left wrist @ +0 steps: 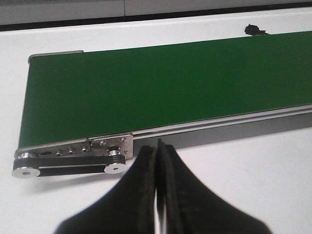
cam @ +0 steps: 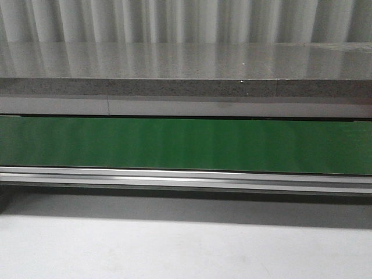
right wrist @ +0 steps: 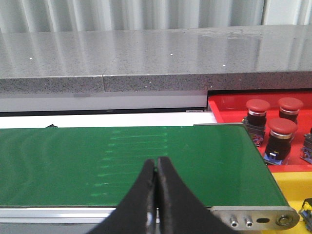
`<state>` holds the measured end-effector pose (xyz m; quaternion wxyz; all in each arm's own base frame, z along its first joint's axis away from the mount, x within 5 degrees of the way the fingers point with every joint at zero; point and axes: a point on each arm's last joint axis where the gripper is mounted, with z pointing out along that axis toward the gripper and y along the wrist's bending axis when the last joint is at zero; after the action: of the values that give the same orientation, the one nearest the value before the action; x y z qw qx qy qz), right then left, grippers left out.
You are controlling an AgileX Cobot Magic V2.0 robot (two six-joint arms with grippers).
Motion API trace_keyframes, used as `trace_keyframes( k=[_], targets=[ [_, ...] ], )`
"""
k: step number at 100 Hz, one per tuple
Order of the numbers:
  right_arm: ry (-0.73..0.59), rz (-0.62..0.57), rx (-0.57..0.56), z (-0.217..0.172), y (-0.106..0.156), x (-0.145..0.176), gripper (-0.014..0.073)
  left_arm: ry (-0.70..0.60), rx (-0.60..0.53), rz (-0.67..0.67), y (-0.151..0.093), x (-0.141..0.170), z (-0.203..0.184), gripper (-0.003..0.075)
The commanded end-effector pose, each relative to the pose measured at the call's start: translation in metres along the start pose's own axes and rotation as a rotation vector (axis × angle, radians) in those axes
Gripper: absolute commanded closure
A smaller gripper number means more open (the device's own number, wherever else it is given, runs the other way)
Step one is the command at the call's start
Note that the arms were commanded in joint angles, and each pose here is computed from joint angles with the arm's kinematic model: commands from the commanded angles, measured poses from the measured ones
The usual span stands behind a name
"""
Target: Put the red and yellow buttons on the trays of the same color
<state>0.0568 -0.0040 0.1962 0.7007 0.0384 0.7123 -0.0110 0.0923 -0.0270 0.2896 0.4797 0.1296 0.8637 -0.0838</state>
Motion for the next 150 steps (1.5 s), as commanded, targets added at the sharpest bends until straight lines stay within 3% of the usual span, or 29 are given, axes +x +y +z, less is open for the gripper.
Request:
trace_keyframes(
  k=[1,46,64,78,106,124,127,150],
  targets=[
    [-0.109,-0.008,0.004,-0.003,0.000,-0.014,0.0660,-0.084,0.001,-0.009,0.000,-0.013,-0.003,0.0741],
    [-0.109,-0.008,0.004,-0.003,0.000,-0.014,0.0660,-0.074,-0.013,0.011,0.001,-0.010,-0.002,0.0741],
    [-0.109,-0.008,0.004,-0.003,0.000,-0.014,0.0660,-0.261,-0.108,-0.052,0.009,-0.007,-0.006,0.0741],
    [-0.109,-0.008,0.004,-0.003,0.000,-0.014,0.0660,-0.436,-0.166,-0.026,0.012,0.007,-0.006,0.0741],
    [-0.109,-0.008,0.004,-0.003,0.000,-0.014,0.0660,-0.560,-0.199,-0.021,0.012,0.061,0.003,0.0741],
    [-0.109,-0.008,0.004,-0.003,0.000,-0.014,0.0660,-0.607,-0.199,-0.031,0.011,0.099,0.015,0.0741],
    [-0.109,-0.008,0.004,-0.003,0.000,-0.014,0.0660,-0.562,-0.196,-0.035,0.010,0.104,0.015,0.0741],
    [-0.109,-0.008,0.004,-0.003,0.000,-0.014,0.0660,-0.554,-0.203,-0.033,0.011,0.105,0.016,0.0741]
  ],
)
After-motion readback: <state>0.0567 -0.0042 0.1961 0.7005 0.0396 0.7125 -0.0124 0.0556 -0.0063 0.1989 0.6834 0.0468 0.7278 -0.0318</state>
